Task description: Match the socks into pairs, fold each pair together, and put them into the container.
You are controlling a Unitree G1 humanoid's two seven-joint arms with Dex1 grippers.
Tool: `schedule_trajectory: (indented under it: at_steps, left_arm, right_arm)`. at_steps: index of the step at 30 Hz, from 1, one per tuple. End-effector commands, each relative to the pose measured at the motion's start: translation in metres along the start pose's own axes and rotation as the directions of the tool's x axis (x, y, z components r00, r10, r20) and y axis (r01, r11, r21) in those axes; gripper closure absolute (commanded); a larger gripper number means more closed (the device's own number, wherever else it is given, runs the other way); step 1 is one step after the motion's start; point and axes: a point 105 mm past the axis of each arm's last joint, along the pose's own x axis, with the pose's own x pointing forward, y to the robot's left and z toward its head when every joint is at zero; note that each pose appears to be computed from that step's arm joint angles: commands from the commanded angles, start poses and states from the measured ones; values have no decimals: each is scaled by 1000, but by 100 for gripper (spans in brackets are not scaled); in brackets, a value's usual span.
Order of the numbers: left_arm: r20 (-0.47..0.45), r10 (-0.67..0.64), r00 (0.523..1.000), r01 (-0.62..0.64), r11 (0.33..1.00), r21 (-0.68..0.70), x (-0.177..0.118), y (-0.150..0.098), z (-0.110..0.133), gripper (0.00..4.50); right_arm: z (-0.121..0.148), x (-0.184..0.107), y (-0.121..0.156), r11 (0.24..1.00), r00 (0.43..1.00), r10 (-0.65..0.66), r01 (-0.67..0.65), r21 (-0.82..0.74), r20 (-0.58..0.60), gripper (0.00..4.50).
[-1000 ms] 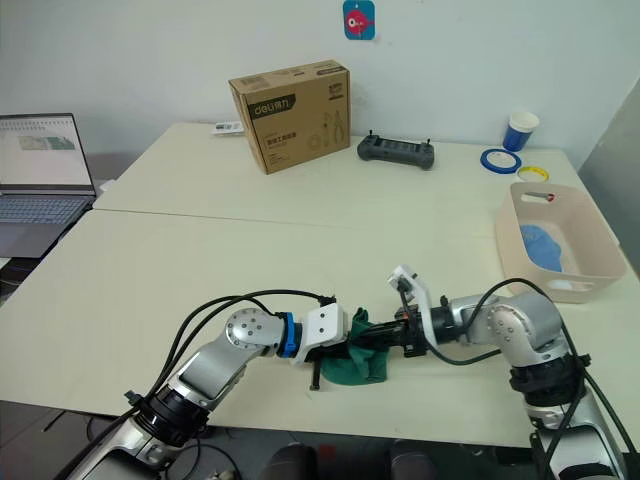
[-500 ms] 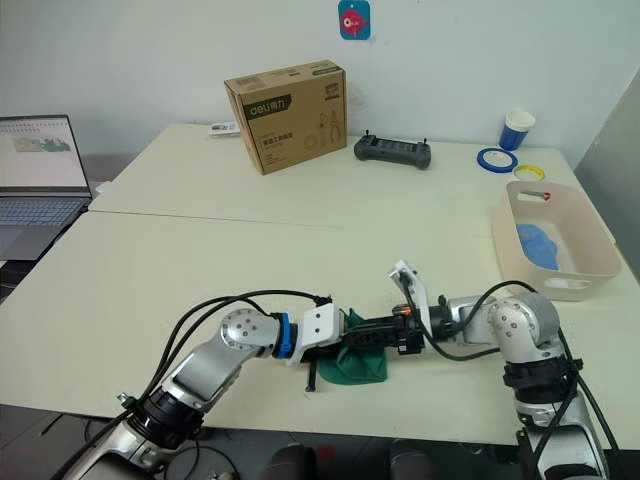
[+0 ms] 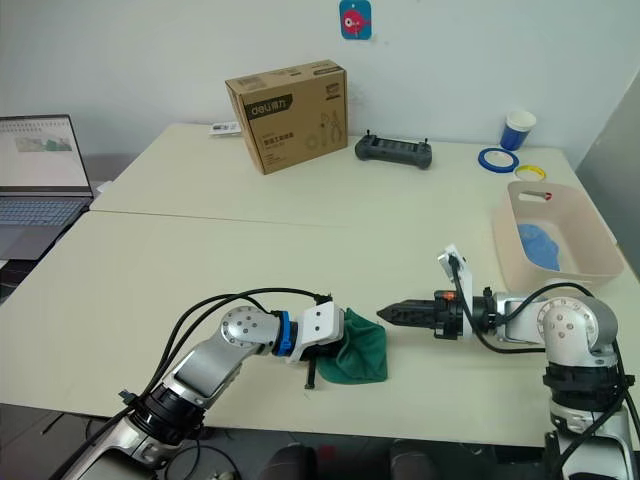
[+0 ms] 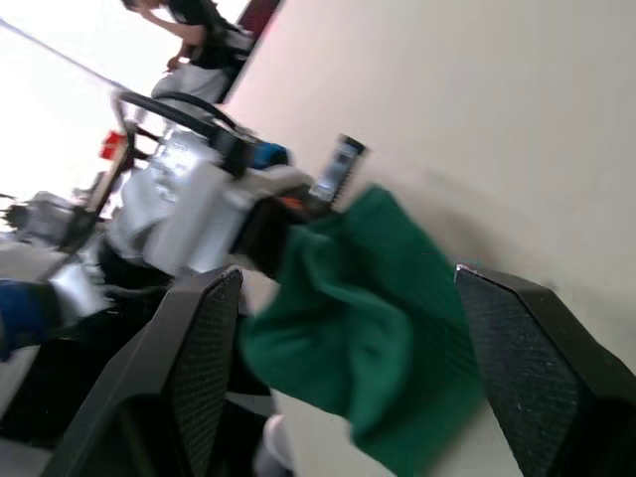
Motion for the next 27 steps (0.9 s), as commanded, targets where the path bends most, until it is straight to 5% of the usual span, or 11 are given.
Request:
schedule_trajectory:
  at_steps: [1,9,15,22,27]
  left_arm:
    - [-53,-24,998,22,999,-25,3,-5,-13,450]
    - [-57,-27,998,26,999,-24,2,-6,-14,450]
    - [-64,-27,998,25,999,-26,0,-5,-15,450]
    - [-68,-25,997,23,999,-25,0,-6,-17,450]
    - [-68,-27,997,25,999,-26,0,-6,-18,450]
  right_arm:
    - [-6,11,0,982,1000,-22,20,-185,-5,168]
    - [-17,27,26,973,992,125,-129,-192,-34,449]
    - [-11,21,48,958,962,271,-273,-91,-29,449]
    - [-11,22,39,974,980,195,-197,-109,-30,449]
    - [-14,23,49,965,969,244,-246,-90,-36,322]
